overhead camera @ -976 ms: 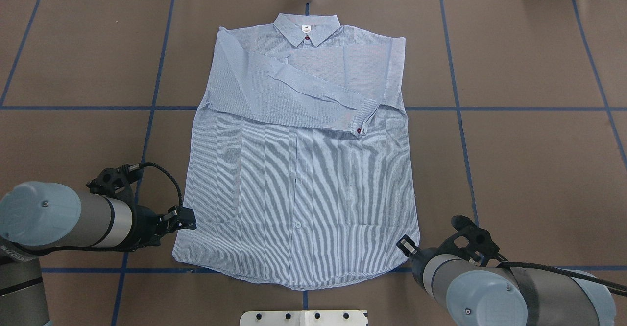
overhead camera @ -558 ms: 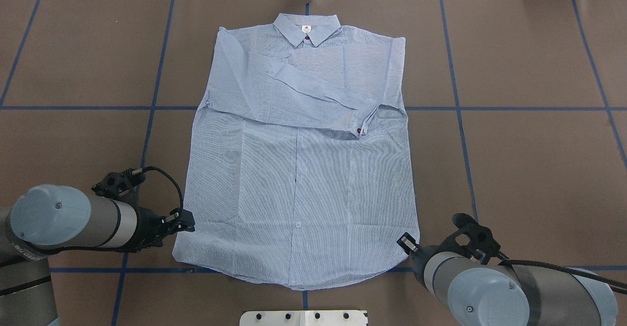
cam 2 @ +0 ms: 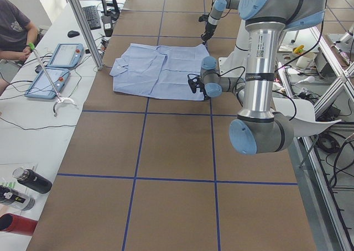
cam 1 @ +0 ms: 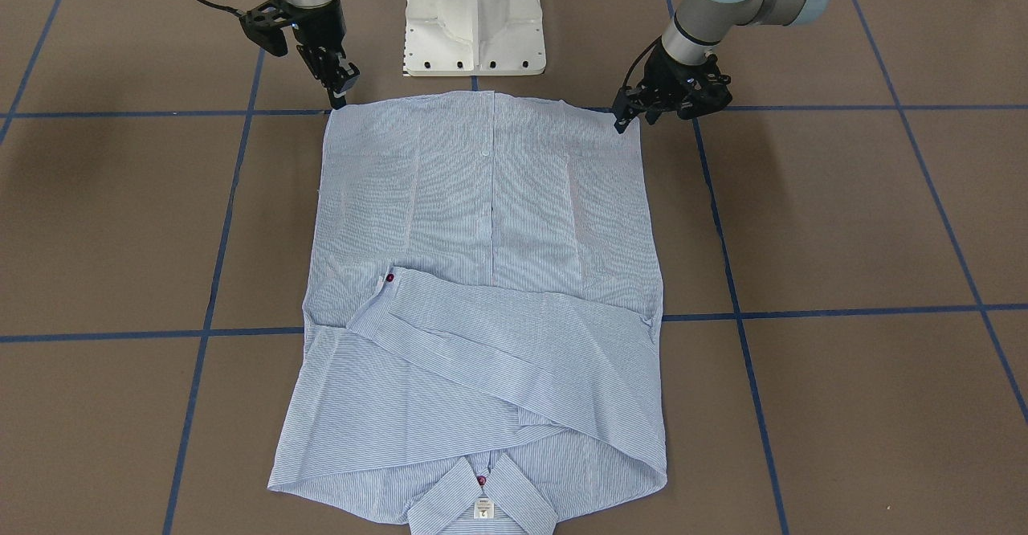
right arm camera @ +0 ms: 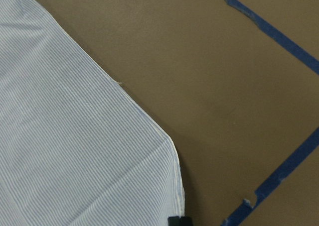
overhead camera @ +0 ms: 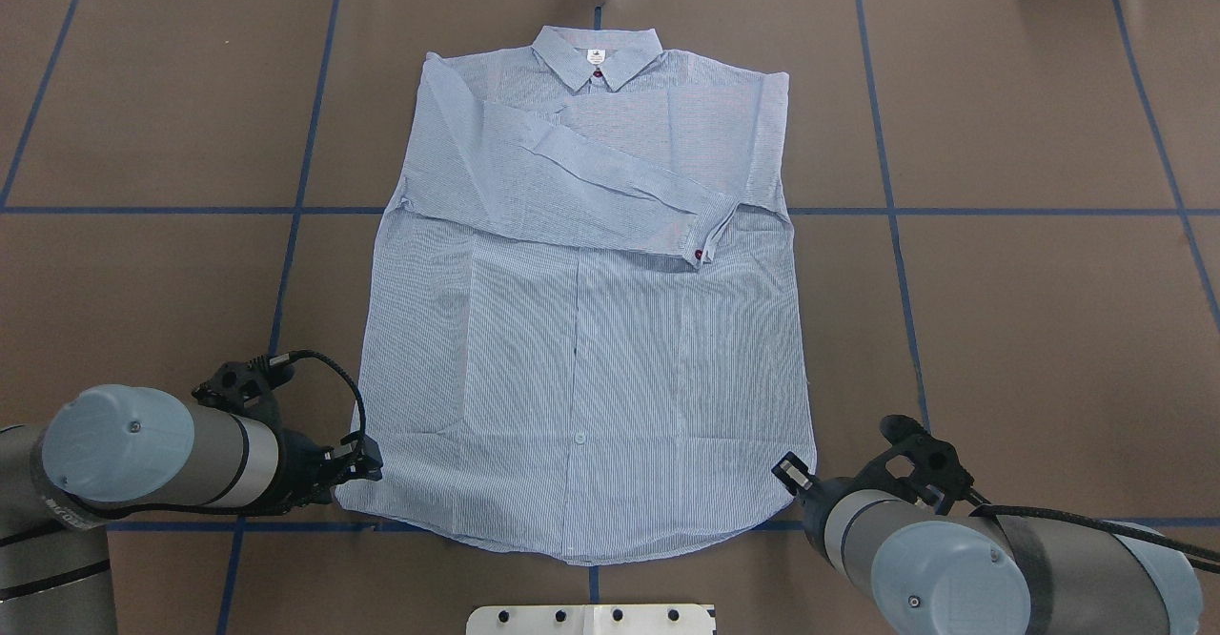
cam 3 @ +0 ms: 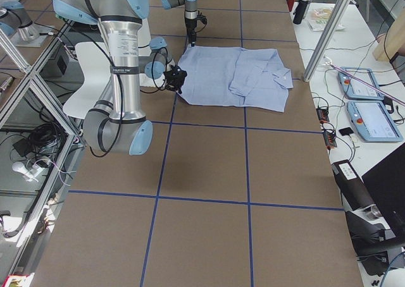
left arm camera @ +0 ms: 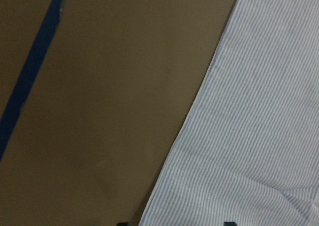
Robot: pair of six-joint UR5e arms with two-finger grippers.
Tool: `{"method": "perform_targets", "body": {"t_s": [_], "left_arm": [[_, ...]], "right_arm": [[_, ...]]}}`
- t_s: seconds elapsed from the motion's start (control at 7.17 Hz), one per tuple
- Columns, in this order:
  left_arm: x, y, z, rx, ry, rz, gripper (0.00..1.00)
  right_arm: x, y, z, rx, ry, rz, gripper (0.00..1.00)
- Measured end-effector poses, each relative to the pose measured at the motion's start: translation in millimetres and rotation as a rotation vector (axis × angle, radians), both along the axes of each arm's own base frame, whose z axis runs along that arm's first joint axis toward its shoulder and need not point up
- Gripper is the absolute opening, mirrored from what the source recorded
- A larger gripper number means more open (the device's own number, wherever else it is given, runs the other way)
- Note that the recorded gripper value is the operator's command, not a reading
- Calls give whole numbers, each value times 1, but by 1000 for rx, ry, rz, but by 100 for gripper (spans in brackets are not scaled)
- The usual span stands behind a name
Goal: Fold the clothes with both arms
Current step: 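Grasp both hem corners nearest the robot with left and right grippers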
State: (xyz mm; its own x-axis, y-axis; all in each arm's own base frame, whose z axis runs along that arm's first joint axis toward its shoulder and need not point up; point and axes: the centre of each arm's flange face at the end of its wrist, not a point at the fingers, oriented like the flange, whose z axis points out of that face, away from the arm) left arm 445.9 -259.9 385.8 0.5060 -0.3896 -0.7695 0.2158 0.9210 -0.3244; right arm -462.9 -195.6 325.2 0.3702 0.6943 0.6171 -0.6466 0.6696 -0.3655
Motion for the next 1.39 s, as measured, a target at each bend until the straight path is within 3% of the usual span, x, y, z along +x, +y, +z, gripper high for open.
{"method": "perform_targets", "body": {"t_s": [0.7, 0.84, 1.12, 1.25, 1.39], "left_arm": [[2, 7, 7, -8, -15, 7, 52], [1, 7, 8, -9, -18, 7, 44], [1, 7, 9, -10, -19, 6, 9], [1, 7, 9, -10, -20, 6, 0], [1, 7, 9, -10, -20, 6, 0]], "right_arm": [[6, -1, -7, 2, -17, 3, 0], [5, -1, -7, 2, -16, 3, 0], [5, -1, -6, 2, -14, 3, 0], [5, -1, -6, 2, -14, 3, 0], [5, -1, -6, 2, -14, 3, 0]]}}
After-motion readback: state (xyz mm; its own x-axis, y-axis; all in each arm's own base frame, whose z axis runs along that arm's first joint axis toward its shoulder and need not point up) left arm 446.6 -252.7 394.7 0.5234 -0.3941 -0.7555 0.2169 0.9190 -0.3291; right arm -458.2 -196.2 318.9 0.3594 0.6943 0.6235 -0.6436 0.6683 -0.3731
